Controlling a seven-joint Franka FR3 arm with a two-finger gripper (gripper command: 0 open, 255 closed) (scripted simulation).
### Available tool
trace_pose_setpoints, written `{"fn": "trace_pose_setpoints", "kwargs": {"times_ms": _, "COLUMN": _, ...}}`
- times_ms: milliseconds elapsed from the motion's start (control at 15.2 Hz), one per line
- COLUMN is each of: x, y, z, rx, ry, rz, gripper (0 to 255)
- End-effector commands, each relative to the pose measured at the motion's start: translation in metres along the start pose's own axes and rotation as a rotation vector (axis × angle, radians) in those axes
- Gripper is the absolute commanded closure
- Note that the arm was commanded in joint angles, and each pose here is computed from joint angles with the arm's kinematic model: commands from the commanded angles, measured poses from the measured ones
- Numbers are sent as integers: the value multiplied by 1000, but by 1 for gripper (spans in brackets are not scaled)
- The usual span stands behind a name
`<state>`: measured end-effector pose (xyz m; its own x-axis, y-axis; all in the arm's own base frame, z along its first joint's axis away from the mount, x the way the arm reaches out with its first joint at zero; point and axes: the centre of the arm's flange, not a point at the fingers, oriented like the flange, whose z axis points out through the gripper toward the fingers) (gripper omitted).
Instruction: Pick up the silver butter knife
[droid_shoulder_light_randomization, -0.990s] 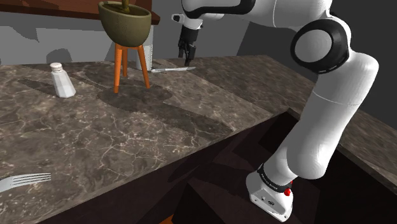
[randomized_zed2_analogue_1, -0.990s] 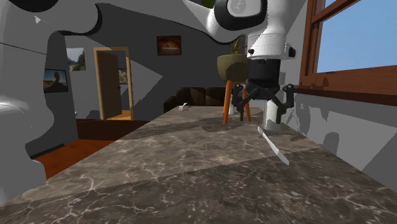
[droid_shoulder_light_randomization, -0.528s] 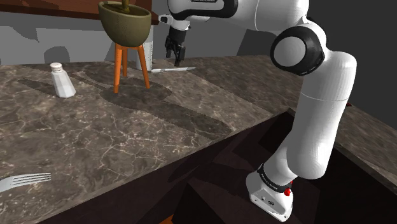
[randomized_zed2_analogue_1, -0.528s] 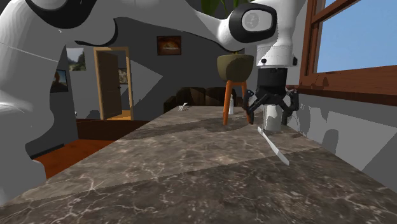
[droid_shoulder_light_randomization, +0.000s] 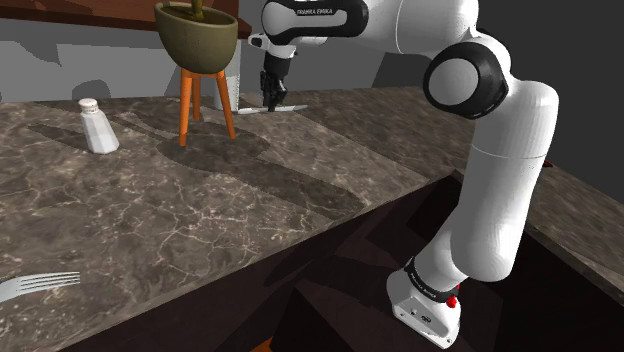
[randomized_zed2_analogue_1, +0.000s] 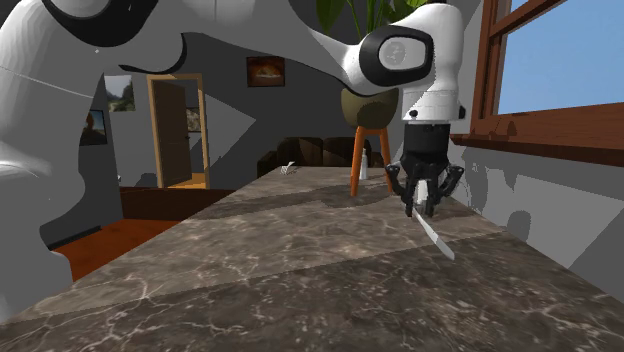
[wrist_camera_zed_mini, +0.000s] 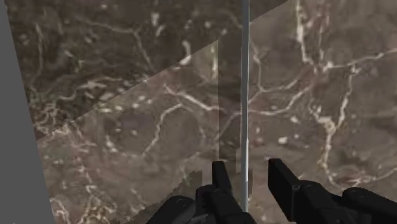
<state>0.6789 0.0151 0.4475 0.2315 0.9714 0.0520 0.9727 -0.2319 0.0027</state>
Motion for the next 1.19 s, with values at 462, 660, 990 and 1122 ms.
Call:
{"fn": "trace_pose_setpoints", "kwargs": {"times_ms": 462, "x": 0, "y": 0, "z": 0, "rx": 0, "ry": 0, "rz": 0, "gripper": 255}}
{"fn": "trace_pose_setpoints", "kwargs": {"times_ms": 660, "x": 1, "y": 0, "z": -15, "rx": 0, "ry": 0, "rz": 0, "gripper": 255}}
{"fn": "trace_pose_setpoints", "kwargs": {"times_ms": 990, "x": 2, "y": 0, "z": -42, "rx": 0, "ry": 0, "rz": 0, "gripper": 255}}
{"fn": "trace_pose_setpoints", "kwargs": {"times_ms": 1122, "x": 2, "y": 0, "z": -52, "rx": 0, "ry": 0, "rz": 0, "gripper": 255}}
